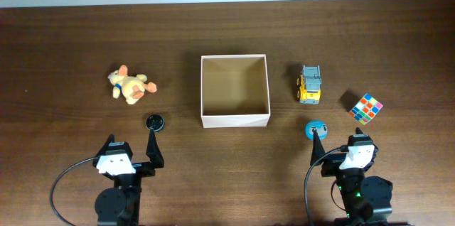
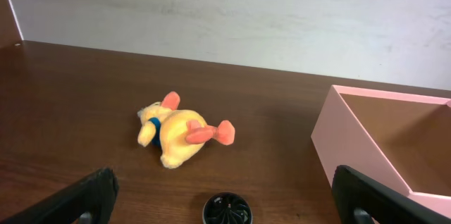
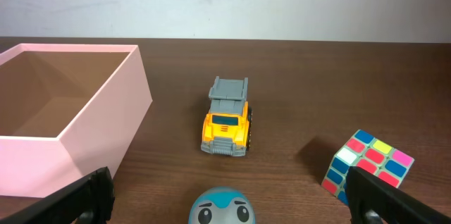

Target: Pack container

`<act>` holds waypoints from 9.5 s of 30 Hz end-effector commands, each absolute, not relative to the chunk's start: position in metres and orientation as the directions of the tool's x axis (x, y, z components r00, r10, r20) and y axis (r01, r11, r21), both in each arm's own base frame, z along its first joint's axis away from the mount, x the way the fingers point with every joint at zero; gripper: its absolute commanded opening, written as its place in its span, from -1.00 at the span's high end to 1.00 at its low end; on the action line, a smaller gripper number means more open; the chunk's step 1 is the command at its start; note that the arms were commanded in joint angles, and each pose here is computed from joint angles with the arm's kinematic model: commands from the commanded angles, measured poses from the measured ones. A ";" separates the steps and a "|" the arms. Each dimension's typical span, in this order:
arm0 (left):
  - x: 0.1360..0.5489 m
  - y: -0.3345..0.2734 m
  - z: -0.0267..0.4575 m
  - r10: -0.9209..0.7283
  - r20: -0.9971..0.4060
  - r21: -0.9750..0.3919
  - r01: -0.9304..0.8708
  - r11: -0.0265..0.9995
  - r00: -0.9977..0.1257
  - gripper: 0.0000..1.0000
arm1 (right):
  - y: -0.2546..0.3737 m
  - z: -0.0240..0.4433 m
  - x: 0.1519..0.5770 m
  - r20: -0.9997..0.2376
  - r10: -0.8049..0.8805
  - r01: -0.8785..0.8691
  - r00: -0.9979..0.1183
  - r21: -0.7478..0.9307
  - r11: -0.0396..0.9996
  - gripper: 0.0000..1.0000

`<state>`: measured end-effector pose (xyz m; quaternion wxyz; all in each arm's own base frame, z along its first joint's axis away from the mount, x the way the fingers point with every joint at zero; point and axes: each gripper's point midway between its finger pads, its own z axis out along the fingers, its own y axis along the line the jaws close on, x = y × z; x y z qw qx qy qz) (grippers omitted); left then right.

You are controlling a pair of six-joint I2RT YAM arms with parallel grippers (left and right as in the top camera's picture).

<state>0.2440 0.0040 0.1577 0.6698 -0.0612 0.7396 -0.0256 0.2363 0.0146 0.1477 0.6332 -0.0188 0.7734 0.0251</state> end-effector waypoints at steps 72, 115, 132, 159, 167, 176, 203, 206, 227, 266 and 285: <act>0.244 0.002 0.158 -0.110 -0.990 -0.106 -0.042 0.993 -0.091 -0.98 | 0.046 0.220 0.225 -0.990 0.135 -0.243 -0.050 0.143 0.960 -0.98; 0.244 0.002 0.158 -0.110 -0.990 -0.106 -0.042 0.993 -0.091 -0.99 | -0.018 0.189 0.339 -0.304 0.563 0.525 -0.769 0.204 0.827 -0.97; 0.244 0.002 0.158 -0.110 -0.990 -0.106 -0.042 0.993 -0.091 -0.99 | -0.086 0.177 0.328 -0.350 0.837 0.863 -0.420 0.130 0.488 -0.97; 0.244 0.002 0.158 -0.110 -0.990 -0.106 -0.042 0.993 -0.091 -0.99 | -0.133 0.064 0.369 -0.174 0.909 0.911 -0.379 0.102 0.400 -0.98; 0.244 0.002 0.158 -0.110 -0.990 -0.106 -0.042 0.993 -0.092 -0.99 | -0.119 0.062 0.364 -0.127 0.896 0.895 -0.425 0.088 0.437 -0.98; 0.244 0.002 0.158 -0.110 -0.990 -0.106 -0.042 0.993 -0.092 -0.99 | -0.097 0.060 0.352 -0.090 0.861 0.863 -0.501 0.024 0.505 -0.98; 0.244 0.002 0.158 -0.110 -0.990 -0.106 -0.042 0.993 -0.091 -0.98 | -0.135 0.068 0.359 -0.273 0.753 0.797 -0.599 -0.112 0.594 -0.98; 0.244 0.002 0.158 -0.110 -0.990 -0.106 -0.042 0.993 -0.091 -0.98 | -0.136 0.068 0.364 -0.288 0.754 0.801 -0.590 -0.098 0.590 -0.98; 0.244 0.002 0.158 -0.110 -0.990 -0.106 -0.042 0.993 -0.091 -0.99 | -0.115 0.009 0.350 -0.192 0.775 0.795 -0.602 -0.047 0.605 -0.76; 0.244 0.002 0.157 -0.110 -0.990 -0.106 -0.042 0.993 -0.092 -0.99 | -0.120 0.008 0.348 -0.071 0.702 0.689 -0.709 0.142 0.711 -0.98; 0.244 0.002 0.157 -0.110 -0.990 -0.106 -0.042 0.993 -0.092 -0.99 | -0.121 0.008 0.345 -0.030 0.862 0.851 -0.507 0.146 0.505 -0.82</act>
